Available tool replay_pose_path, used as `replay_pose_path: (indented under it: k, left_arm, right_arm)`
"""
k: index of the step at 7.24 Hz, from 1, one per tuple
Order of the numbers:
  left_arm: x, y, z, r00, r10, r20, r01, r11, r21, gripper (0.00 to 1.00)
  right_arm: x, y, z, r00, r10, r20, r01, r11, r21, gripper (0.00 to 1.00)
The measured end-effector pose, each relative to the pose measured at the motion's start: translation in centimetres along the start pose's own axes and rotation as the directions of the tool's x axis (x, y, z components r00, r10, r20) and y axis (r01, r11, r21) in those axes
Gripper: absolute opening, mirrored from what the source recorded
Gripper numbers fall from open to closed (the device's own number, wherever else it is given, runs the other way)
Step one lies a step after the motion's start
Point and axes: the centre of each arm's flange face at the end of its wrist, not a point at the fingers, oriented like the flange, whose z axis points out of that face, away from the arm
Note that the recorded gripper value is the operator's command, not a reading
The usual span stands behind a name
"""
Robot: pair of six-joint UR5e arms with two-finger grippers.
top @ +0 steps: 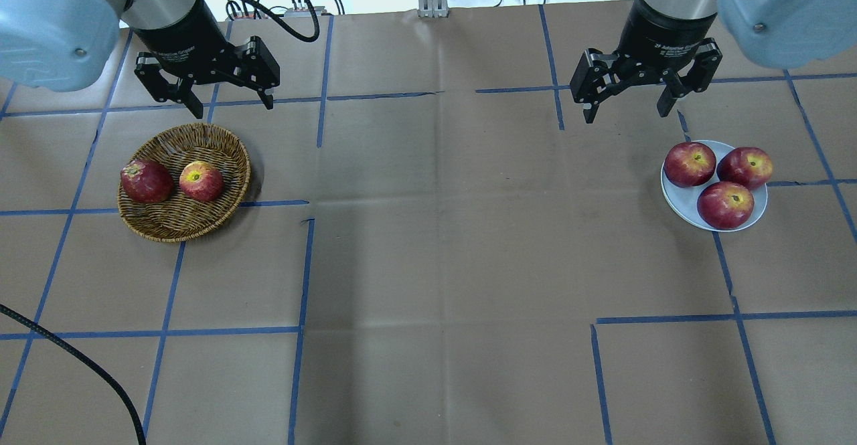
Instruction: Transfer apple from basket to plate
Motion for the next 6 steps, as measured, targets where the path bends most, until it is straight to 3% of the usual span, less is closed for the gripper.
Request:
replay_pose_path:
  k: [3, 4, 5, 6]
  left_arm:
    - [-0.3, 0.8, 0.1, 0.999, 0.039, 0.001, -0.039, 0.999, 0.000, 0.98]
    - [-0.3, 1.2, -0.5, 0.999, 0.036, -0.001, -0.036, 0.999, 0.013, 0.91]
    - [-0.4, 1.5, -0.9, 1.000, 0.016, -0.002, -0.016, 1.000, 0.027, 0.99]
    - [-0.5, 1.5, -0.9, 1.000, -0.014, -0.005, 0.014, 0.999, 0.030, 0.99]
  right_arm:
    - [0.0, 0.0, 0.0, 1.000, -0.001, 0.000, 0.001, 1.000, 0.000, 1.00]
    - [0.0, 0.0, 0.0, 1.000, -0.001, 0.000, 0.001, 1.000, -0.001, 1.00]
    - [0.0, 0.0, 0.0, 1.000, -0.002, 0.000, 0.002, 1.000, -0.001, 1.00]
    - [0.0, 0.0, 0.0, 1.000, -0.002, 0.000, 0.002, 1.000, 0.000, 1.00]
